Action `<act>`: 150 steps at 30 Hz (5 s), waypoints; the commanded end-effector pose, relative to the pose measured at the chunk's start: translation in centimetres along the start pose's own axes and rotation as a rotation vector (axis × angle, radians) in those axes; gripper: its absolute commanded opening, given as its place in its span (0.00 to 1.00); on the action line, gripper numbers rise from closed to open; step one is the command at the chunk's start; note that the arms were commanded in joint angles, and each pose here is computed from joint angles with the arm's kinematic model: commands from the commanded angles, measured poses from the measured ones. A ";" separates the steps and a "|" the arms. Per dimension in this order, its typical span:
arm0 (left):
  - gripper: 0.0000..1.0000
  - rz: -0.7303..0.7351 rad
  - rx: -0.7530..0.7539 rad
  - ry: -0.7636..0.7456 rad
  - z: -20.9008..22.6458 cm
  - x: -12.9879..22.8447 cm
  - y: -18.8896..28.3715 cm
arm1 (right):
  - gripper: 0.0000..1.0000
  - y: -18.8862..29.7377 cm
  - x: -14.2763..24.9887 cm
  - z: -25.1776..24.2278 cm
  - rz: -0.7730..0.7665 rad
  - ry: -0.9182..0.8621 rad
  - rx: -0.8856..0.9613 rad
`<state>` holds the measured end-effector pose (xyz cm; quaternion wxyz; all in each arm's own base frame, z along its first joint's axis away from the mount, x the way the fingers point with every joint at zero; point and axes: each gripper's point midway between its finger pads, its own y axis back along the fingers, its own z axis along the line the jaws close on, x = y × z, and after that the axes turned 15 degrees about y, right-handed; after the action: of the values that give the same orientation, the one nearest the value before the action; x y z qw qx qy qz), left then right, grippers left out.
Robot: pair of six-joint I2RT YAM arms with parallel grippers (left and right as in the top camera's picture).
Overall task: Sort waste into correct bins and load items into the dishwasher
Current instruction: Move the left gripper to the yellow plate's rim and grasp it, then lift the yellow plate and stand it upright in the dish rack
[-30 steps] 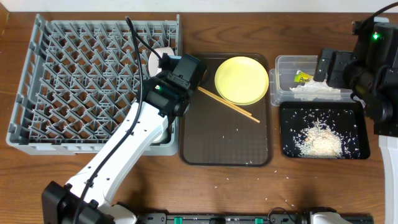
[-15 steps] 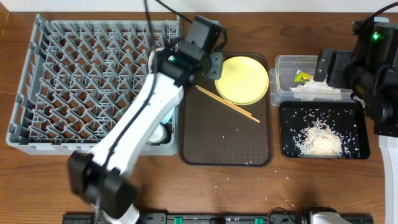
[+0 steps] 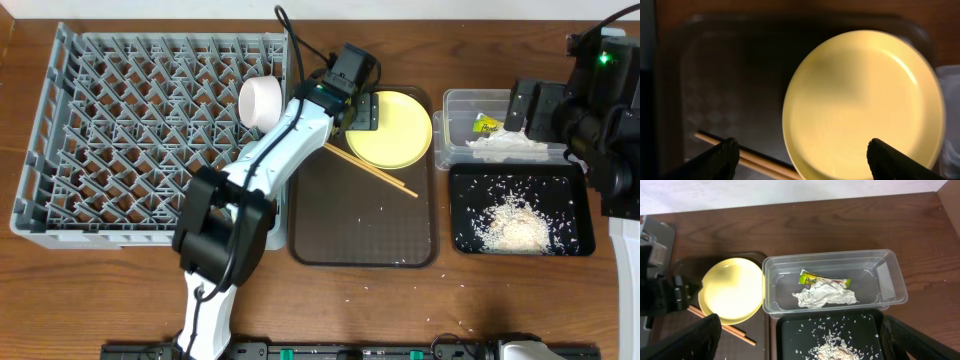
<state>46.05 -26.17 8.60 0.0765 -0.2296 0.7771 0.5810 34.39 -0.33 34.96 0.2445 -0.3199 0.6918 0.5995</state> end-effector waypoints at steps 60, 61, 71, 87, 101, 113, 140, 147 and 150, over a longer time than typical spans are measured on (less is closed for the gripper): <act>0.08 -0.038 0.010 -0.005 0.9 -1.8 4.7 | 0.99 0.1 0.1 -0.4 0.003 -0.014 0.016; 0.17 -0.005 0.042 -0.006 0.4 -1.2 4.5 | 0.99 0.1 0.1 -0.4 0.003 -0.014 0.016; 0.54 0.175 0.049 0.124 1.0 2.4 -0.5 | 0.99 0.1 0.1 -0.4 0.003 -0.014 0.016; 0.58 0.272 0.048 0.249 3.6 3.5 -6.0 | 0.99 0.1 0.1 -0.4 0.002 -0.014 0.016; 0.57 0.360 0.147 0.303 2.7 4.2 -7.0 | 0.99 0.1 0.1 -0.4 0.003 -0.014 0.016; 0.57 0.348 0.127 0.303 3.2 4.3 -7.6 | 0.99 0.1 0.1 -0.4 0.003 -0.014 0.016; 0.07 0.327 0.066 0.355 5.1 4.0 -9.0 | 0.99 0.1 0.1 -0.4 0.002 -0.014 0.016; 0.07 0.099 0.003 0.231 5.3 -1.5 -2.4 | 0.99 0.1 0.1 -0.4 0.003 -0.014 0.016; 0.07 0.018 -0.029 0.170 5.1 -2.9 0.9 | 0.99 0.1 0.1 -0.4 0.002 -0.014 0.016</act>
<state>46.50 -22.34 3.49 -0.0776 -0.2307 0.8019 0.5456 34.39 -0.33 34.96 0.2445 -0.3199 0.6918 0.5995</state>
